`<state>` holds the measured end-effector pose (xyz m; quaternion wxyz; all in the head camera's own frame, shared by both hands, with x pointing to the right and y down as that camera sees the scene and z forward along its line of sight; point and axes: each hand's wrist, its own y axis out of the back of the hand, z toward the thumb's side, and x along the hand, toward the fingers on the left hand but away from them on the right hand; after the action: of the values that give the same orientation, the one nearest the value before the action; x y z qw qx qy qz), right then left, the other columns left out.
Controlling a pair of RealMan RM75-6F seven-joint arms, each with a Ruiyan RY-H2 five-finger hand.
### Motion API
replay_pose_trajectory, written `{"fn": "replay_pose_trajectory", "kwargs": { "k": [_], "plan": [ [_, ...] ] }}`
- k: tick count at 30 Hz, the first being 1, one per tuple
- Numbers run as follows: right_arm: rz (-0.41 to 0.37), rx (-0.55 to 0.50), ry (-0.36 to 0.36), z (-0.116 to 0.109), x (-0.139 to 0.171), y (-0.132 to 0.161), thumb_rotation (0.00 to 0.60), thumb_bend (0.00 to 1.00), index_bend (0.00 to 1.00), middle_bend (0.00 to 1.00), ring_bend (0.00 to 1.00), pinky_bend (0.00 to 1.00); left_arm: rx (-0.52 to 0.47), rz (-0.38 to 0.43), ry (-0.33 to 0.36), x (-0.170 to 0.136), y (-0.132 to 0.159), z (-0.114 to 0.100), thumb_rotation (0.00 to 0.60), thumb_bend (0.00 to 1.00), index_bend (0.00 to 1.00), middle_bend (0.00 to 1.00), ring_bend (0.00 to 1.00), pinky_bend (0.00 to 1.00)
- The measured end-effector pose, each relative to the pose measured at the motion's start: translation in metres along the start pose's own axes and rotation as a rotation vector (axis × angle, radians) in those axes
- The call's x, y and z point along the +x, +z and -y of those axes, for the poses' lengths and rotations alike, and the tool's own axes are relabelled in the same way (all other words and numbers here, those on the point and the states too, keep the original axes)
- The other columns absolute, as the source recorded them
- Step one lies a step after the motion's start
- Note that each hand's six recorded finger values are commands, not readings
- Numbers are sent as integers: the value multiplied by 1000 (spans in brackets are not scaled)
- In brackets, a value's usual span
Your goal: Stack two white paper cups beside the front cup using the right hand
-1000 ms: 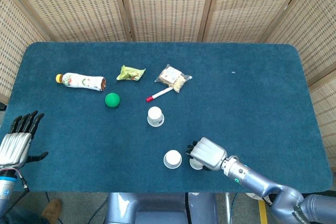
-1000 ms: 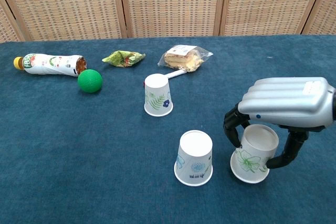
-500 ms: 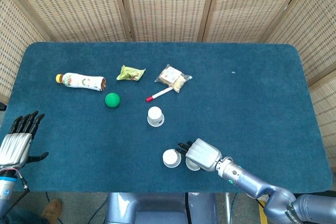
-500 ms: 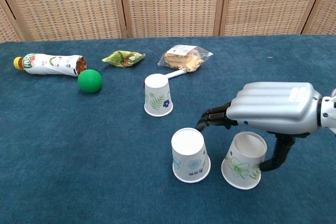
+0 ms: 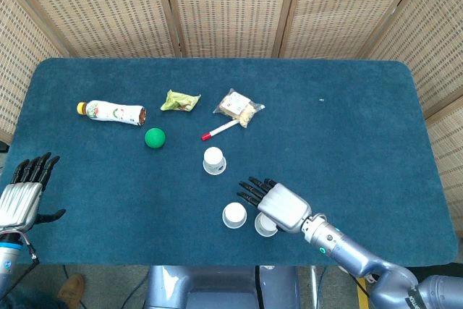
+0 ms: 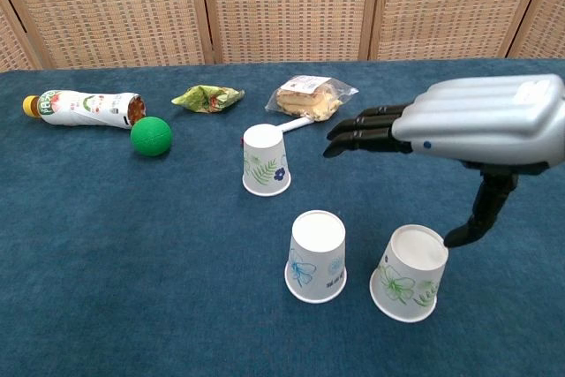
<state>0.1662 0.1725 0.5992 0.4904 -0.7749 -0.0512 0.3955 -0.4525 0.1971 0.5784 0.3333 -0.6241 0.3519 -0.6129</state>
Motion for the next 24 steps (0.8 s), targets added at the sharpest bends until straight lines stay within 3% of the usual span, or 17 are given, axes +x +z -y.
{"fn": "replay_pose_trajectory", "kwargs": {
  "k": [5,12,18,24],
  "plan": [
    [60,5,-40,-29,-8,-19,600,0,0,0,46,250,0,-4,-2,1,-1,0,600,0,0,0,0,0],
    [156,-71,-72,-56,-39,-53,600,0,0,0,46,224,0,-16,-10,5,-3,2,600,0,0,0,0,0],
    [214,-176,-64,-57,-88,-74,600,0,0,0,50,223,9,-34,-5,8,-6,2,600,0,0,0,0,0],
    [181,-253,-30,-50,-142,-56,600,0,0,16,57,224,8,-53,-18,13,-9,5,600,0,0,0,0,0]
  ]
}}
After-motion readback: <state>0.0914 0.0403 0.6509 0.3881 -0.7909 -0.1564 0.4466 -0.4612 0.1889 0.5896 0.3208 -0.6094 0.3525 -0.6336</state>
